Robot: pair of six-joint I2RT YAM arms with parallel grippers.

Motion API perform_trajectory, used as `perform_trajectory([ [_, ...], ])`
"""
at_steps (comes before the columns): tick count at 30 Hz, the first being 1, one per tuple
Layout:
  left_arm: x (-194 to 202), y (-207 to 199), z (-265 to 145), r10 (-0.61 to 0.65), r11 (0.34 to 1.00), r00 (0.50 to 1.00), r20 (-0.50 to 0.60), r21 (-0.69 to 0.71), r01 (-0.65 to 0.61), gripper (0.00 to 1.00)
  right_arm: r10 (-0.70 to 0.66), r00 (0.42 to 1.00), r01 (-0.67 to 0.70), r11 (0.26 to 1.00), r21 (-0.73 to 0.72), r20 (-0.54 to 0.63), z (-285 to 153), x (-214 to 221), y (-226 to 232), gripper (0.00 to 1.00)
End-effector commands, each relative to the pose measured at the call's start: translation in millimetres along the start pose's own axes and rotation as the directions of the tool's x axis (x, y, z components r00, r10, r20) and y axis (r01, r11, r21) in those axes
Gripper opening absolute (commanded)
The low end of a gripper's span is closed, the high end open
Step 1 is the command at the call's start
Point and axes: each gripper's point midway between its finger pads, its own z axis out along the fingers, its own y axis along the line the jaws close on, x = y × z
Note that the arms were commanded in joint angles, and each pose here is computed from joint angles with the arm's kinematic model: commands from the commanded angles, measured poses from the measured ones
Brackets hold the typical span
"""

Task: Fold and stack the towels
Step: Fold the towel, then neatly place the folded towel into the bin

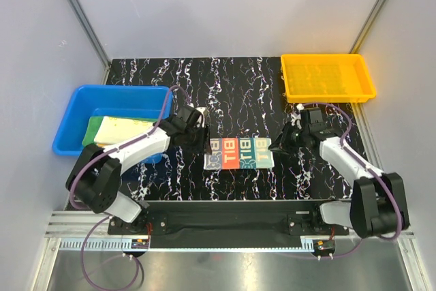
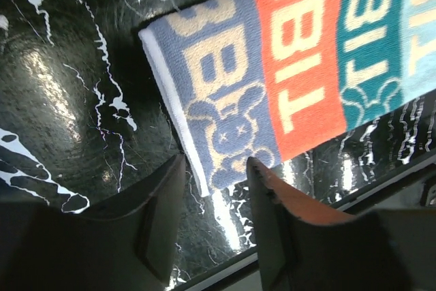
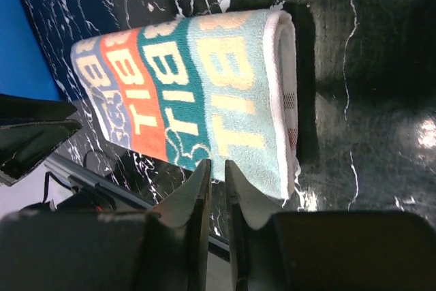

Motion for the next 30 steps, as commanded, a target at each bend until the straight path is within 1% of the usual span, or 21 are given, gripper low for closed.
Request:
perform_trajectory([
  [1, -6, -1, 14, 0.003, 1.000, 1.000, 0.017, 0.025, -0.004, 0.48, 0.020, 0.998, -0.022, 0.999, -0.048, -0.052, 20, 9, -5, 0.20],
  [6, -6, 0, 26, 0.007, 1.000, 1.000, -0.011, 0.024, -0.007, 0.49, 0.073, 0.994, -0.068, 0.996, 0.059, -0.080, 44, 22, -41, 0.18],
  [11, 2, 14, 34, -0.019, 1.000, 1.000, -0.015, -0.012, 0.019, 0.50, 0.062, 0.996, -0.053, 0.989, 0.141, -0.058, 45, 24, -61, 0.17],
  [14, 3, 15, 39, -0.035, 0.999, 0.999, -0.009, 0.016, 0.035, 0.51, 0.054, 0.998, -0.048, 0.987, 0.151, -0.042, 42, 25, -64, 0.17],
  [15, 4, 12, 40, -0.038, 0.998, 0.999, -0.010, 0.044, 0.038, 0.51, 0.054, 0.998, -0.048, 0.987, 0.151, -0.039, 41, 25, -65, 0.17],
  [17, 6, 8, 43, -0.037, 0.997, 0.999, -0.030, 0.071, 0.039, 0.51, 0.055, 0.998, -0.048, 0.987, 0.152, -0.039, 40, 25, -65, 0.17],
  [22, 11, 9, 49, -0.063, 0.995, 0.997, -0.047, 0.070, 0.066, 0.51, 0.054, 0.998, -0.049, 0.989, 0.137, -0.033, 39, 27, -63, 0.17],
  [25, 16, 10, 55, -0.100, 0.992, 0.993, -0.065, 0.071, 0.105, 0.51, 0.048, 0.999, -0.045, 0.991, 0.129, -0.025, 37, 27, -62, 0.17],
  [28, 32, 17, 60, -0.136, 0.989, 0.985, -0.104, 0.045, 0.142, 0.47, 0.044, 0.999, -0.041, 0.992, 0.120, -0.023, 37, 26, -60, 0.17],
  [29, 33, 18, 61, -0.143, 0.988, 0.984, -0.104, 0.036, 0.147, 0.45, 0.042, 0.999, -0.039, 0.992, 0.118, -0.023, 36, 26, -59, 0.17],
  [30, 36, 22, 62, -0.148, 0.988, 0.984, -0.103, 0.017, 0.151, 0.41, 0.041, 0.999, -0.038, 0.993, 0.113, -0.023, 36, 26, -58, 0.17],
])
